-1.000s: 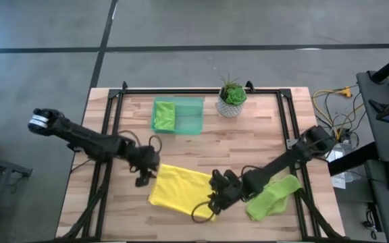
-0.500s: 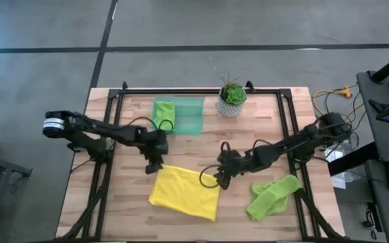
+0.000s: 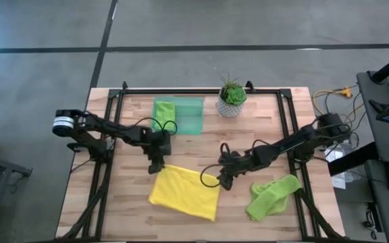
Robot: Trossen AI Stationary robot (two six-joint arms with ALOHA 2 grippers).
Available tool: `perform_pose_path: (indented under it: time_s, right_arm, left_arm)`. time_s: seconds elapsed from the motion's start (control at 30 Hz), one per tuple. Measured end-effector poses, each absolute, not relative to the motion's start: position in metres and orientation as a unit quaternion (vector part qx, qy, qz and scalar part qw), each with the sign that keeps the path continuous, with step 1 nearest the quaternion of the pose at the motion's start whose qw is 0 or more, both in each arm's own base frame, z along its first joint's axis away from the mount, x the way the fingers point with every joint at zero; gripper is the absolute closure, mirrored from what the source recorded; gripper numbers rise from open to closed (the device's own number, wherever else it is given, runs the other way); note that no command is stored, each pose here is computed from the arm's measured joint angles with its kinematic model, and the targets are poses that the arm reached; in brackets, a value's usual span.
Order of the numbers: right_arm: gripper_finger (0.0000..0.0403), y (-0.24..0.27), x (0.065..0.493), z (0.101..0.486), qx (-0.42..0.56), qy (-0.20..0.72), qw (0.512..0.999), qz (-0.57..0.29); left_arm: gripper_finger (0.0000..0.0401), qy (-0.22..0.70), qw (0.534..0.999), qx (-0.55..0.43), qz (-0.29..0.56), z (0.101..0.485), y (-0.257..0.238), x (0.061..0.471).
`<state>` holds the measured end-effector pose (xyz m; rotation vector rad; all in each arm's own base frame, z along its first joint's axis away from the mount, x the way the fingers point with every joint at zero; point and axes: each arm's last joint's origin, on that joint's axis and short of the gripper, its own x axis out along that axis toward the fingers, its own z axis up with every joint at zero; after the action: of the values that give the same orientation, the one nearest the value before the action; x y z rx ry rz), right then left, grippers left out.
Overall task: Fold microfiber towels
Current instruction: Fold the yellow microfiber towel
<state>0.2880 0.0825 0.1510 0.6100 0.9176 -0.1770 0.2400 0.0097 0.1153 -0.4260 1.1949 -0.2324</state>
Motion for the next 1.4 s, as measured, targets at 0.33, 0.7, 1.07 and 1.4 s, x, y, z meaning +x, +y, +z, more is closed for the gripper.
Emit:
perform_pose_path:
  time_s: [0.33,0.7,1.07,1.4]
  right_arm:
    - [0.0215,0.084,0.303,0.123,0.282,0.451,0.846,-0.043]
    - [0.0303,0.088,0.309,0.115,0.253,0.475,0.843,-0.006]
    - [0.0393,0.074,0.302,0.121,0.193,0.515,0.835,-0.021]
    - [0.0394,0.028,0.287,0.156,0.145,0.496,0.846,-0.13]
  left_arm:
    - [0.0389,0.554,0.8,-0.201,-0.11,0.117,0.01,0.241]
    - [0.0391,0.548,0.803,-0.209,-0.105,0.122,0.009,0.239]
    - [0.04,0.512,0.84,-0.17,-0.062,0.143,0.013,0.239]
    - [0.0401,0.489,0.86,-0.13,0.06,0.166,0.04,0.246]
